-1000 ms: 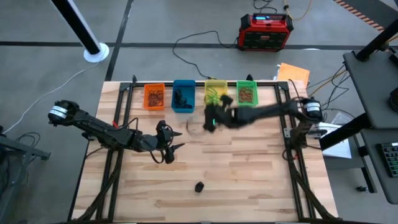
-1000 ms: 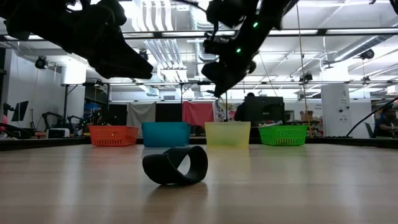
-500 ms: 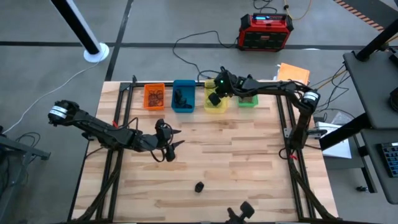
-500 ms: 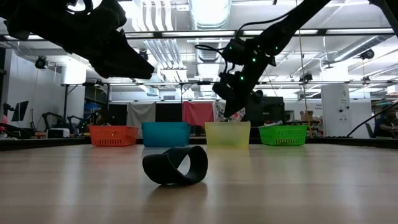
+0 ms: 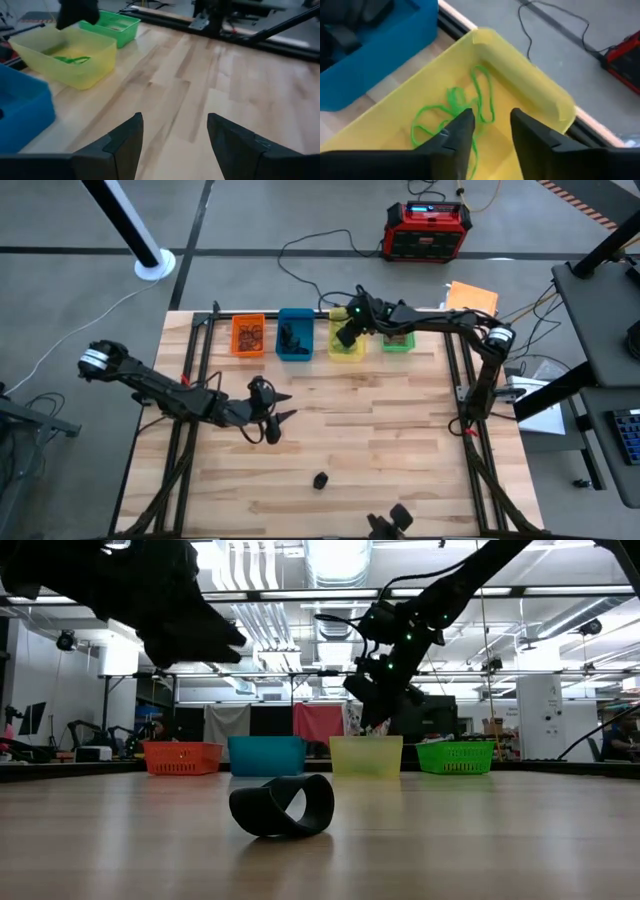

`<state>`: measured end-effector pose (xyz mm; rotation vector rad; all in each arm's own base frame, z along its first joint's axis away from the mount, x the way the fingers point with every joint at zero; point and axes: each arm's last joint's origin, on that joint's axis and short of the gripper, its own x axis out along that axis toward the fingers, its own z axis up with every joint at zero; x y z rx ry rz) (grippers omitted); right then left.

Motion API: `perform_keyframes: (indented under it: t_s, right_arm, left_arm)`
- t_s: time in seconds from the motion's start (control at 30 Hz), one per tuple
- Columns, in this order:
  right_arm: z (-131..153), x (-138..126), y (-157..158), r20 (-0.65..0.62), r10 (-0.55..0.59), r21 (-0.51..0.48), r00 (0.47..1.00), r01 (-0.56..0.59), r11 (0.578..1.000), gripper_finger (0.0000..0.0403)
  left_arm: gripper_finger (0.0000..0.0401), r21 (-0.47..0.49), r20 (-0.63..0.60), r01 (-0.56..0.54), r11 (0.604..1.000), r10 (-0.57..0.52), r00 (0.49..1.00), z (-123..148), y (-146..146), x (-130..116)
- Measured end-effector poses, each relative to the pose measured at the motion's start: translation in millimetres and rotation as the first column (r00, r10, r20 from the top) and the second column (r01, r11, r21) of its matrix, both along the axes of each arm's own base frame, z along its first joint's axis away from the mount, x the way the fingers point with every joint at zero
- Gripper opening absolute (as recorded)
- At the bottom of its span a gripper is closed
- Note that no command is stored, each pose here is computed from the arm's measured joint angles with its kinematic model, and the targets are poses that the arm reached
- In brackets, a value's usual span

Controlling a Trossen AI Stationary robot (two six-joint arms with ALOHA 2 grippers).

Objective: Sort rubber bands into baskets
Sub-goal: Put the black rubber band into the blue bin

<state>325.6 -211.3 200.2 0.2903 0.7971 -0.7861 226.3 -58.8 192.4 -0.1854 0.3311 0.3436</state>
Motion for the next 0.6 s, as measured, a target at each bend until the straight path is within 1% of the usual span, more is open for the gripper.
perform_keyframes:
  t_s: [0.1,0.23,0.33,0.47,0.6]
  right_arm:
    - [8,-1,2,0.014,0.006,-0.021,1.0,-0.006,1.0,0.0144]
    - [19,-2,10,0.032,0.026,-0.023,0.999,-0.025,0.999,0.0171]
    - [33,-1,25,0.065,0.085,-0.01,0.994,-0.085,0.996,0.0184]
    - [47,2,54,0.072,0.168,0.0,0.983,-0.169,0.986,0.0191]
    - [60,3,84,0.078,0.237,0.002,0.968,-0.238,0.971,0.0192]
  left_arm:
    - [0.0201,-0.024,0.031,0.03,0.999,-0.03,0.999,8,-10,1]
    - [0.02,-0.048,0.069,0.082,0.995,-0.079,0.994,20,-24,3]
    - [0.02,-0.13,0.084,0.091,0.987,-0.081,0.993,26,-35,4]
    - [0.02,-0.235,-0.004,0.06,0.97,-0.063,0.998,20,-53,11]
    - [0.02,-0.282,-0.107,0.01,0.959,-0.042,0.993,13,-76,29]
